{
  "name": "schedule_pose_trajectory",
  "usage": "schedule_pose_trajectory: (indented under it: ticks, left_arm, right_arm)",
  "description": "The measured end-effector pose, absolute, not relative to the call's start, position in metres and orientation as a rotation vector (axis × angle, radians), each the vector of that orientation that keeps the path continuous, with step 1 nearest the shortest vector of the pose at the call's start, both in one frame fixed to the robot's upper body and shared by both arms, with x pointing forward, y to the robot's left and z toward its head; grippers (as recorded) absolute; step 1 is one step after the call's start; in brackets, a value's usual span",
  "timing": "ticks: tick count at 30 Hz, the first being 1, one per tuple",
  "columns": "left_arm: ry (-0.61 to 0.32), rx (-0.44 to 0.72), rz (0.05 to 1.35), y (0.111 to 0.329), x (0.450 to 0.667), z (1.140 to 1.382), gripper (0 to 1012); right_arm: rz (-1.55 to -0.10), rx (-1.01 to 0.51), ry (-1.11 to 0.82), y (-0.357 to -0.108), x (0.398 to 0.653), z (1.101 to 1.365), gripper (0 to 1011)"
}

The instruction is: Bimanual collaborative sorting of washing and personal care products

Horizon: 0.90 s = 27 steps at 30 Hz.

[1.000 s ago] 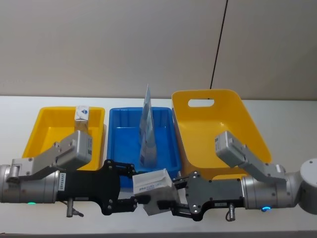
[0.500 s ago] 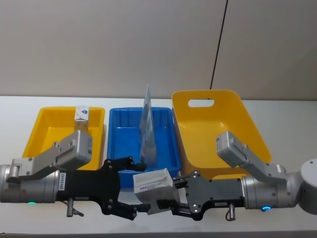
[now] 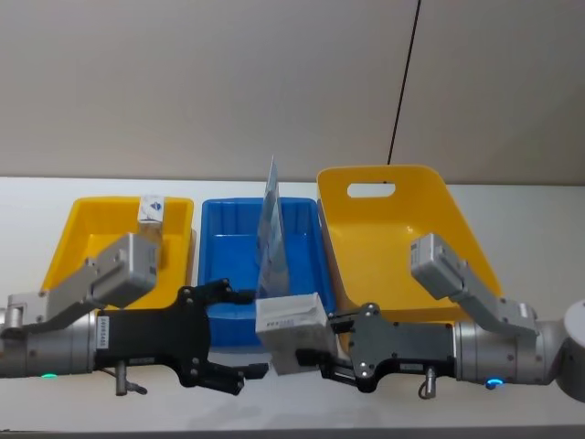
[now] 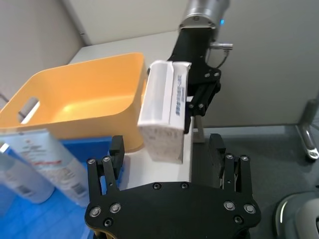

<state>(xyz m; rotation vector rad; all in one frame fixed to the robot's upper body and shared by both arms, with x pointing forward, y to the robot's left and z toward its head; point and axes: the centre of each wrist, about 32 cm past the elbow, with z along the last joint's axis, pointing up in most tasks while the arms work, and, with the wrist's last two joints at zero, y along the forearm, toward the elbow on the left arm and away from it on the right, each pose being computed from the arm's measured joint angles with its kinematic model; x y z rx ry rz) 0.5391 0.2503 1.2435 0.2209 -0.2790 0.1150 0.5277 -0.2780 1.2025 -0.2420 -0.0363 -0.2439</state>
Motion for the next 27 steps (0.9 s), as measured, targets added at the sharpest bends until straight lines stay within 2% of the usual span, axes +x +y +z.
schedule_pose_trajectory:
  ticks: [22, 27]
  left_arm:
    - [-0.182, 0.120, 0.412, 0.280, 0.522, 1.231, 1001]
    - [-0.169, 0.108, 0.435, 0.281, 0.521, 1.230, 1001]
  right_arm:
    - [-0.548, -0.179, -0.065, -0.290, 0.511, 1.204, 341]
    - [-0.632, -0.164, -0.080, -0.292, 0.509, 1.205, 341]
